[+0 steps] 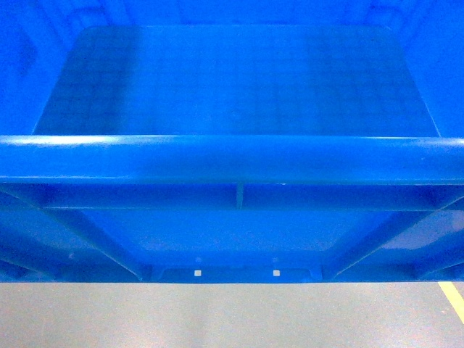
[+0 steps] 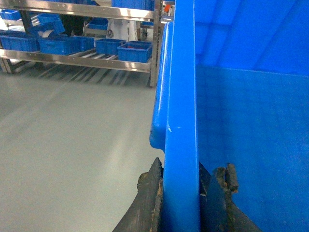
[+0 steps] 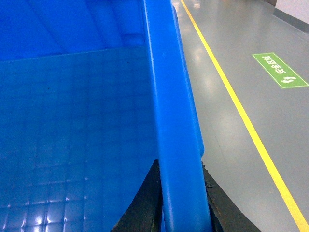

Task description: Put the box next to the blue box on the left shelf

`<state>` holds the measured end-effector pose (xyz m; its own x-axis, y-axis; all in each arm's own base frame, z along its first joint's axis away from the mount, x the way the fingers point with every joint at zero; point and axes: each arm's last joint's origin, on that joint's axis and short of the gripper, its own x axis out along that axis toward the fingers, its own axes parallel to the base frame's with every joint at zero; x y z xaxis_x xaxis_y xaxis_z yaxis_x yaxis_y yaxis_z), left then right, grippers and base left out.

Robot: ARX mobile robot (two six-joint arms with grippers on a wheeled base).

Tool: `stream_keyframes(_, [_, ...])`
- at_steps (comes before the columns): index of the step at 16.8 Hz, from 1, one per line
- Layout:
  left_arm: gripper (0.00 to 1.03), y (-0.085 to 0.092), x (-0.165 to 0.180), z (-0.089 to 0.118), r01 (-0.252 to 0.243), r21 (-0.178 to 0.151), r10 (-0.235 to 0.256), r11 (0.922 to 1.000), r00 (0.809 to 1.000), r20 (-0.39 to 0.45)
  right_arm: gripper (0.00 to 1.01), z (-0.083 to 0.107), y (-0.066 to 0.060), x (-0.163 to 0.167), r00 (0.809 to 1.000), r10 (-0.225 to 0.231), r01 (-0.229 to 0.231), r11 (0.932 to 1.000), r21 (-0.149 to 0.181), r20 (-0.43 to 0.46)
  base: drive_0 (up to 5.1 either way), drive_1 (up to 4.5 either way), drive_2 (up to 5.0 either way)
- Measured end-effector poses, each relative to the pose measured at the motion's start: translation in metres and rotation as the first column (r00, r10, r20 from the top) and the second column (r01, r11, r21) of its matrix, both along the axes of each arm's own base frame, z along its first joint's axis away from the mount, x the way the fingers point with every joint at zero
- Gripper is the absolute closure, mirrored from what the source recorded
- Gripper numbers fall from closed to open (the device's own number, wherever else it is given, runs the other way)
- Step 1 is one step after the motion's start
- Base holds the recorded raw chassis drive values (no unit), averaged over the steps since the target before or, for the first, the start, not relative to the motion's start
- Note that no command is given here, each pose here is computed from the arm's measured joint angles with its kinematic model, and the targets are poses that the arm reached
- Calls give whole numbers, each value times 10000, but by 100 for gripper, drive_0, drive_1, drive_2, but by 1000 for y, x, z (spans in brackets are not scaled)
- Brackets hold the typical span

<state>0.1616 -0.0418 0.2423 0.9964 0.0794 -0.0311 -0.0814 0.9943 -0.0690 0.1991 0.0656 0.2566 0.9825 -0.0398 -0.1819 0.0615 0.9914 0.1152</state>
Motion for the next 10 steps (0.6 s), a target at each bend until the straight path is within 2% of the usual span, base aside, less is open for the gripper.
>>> stream_keyframes(10, [93, 0, 0, 0, -11, 1, 11, 10000, 10000, -4, 89, 0, 0, 0, 10000, 28, -28, 10000, -4, -6, -8, 393, -410])
